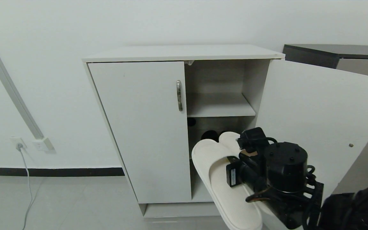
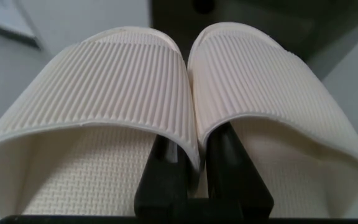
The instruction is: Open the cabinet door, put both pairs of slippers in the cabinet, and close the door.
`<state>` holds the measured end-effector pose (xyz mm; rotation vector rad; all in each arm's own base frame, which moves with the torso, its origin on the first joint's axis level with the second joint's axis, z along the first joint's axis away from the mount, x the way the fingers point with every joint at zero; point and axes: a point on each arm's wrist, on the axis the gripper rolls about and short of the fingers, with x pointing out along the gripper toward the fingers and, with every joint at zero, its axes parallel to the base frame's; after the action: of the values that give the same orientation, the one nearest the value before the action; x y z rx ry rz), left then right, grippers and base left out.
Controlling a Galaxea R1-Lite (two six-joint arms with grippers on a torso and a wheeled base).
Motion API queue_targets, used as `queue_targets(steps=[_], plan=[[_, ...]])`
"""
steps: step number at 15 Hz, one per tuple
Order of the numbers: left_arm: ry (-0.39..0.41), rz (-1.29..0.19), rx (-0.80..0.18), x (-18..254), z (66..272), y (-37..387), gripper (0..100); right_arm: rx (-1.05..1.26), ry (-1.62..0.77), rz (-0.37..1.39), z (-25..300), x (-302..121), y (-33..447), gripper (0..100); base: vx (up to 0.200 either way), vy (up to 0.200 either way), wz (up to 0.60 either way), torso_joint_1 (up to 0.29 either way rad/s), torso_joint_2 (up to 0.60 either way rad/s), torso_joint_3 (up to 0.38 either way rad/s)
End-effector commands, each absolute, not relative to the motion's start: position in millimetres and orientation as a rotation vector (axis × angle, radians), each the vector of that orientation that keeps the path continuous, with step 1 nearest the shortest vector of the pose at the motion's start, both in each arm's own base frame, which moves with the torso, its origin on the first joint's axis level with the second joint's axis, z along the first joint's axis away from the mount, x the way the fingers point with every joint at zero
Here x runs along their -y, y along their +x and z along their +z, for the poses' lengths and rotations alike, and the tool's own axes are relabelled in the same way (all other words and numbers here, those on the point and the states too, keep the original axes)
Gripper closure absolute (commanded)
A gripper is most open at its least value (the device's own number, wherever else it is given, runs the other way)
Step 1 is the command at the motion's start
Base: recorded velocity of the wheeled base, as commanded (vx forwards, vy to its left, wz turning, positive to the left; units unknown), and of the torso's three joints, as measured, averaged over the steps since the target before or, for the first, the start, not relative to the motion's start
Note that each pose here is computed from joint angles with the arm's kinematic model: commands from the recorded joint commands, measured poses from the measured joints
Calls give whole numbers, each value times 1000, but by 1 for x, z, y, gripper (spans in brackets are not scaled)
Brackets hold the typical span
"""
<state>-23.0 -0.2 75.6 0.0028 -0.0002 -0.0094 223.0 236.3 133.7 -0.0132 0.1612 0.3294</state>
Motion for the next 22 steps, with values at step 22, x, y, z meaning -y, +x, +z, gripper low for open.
queue_targets(steps=[22], plan=[[2, -9, -2, 0, 76, -23, 100, -195, 25, 6, 189, -278, 290, 100, 0, 0, 0, 0, 0, 0]])
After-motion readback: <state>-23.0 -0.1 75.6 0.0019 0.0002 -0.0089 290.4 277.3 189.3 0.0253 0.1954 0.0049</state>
